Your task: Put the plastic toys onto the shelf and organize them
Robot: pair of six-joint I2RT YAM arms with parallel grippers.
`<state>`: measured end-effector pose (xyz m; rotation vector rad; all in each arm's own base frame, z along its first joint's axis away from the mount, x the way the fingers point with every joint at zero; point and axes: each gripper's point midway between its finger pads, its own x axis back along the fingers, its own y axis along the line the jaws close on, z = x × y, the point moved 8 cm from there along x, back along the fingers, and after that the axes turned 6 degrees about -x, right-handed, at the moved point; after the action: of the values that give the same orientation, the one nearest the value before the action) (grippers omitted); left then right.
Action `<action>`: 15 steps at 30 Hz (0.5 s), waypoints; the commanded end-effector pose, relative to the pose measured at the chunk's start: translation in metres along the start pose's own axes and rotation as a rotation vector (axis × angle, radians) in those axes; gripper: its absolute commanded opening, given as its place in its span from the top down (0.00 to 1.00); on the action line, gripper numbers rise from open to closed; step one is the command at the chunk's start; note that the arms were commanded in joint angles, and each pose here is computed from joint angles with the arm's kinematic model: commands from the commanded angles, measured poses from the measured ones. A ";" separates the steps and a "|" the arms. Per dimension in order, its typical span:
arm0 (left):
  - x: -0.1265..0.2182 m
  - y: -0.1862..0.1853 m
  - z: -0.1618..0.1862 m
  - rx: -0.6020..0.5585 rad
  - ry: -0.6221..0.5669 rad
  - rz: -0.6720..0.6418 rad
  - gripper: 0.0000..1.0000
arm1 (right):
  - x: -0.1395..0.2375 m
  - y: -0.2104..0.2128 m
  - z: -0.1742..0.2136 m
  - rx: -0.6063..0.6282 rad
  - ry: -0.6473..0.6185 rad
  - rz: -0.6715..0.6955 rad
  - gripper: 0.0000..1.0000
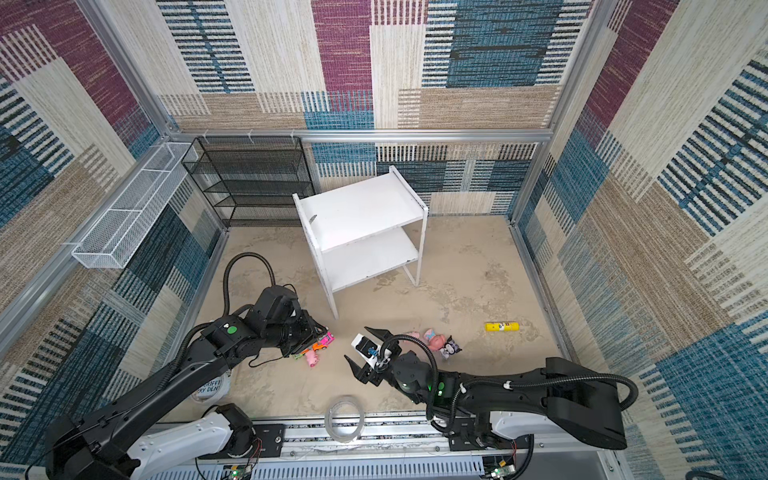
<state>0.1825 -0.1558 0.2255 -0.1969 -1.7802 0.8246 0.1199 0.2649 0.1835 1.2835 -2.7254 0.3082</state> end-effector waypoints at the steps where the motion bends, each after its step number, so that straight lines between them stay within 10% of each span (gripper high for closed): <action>1: -0.002 0.005 0.000 0.102 0.020 0.012 0.89 | -0.011 0.009 -0.013 0.021 -0.064 -0.026 0.17; 15: 0.008 0.019 0.001 0.161 0.011 0.003 0.91 | -0.053 0.038 -0.005 0.041 -0.040 -0.122 0.20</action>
<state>0.1764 -0.1418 0.2201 -0.1365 -1.7103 0.9453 0.1236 0.3224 0.1669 1.4387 -2.6423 0.3668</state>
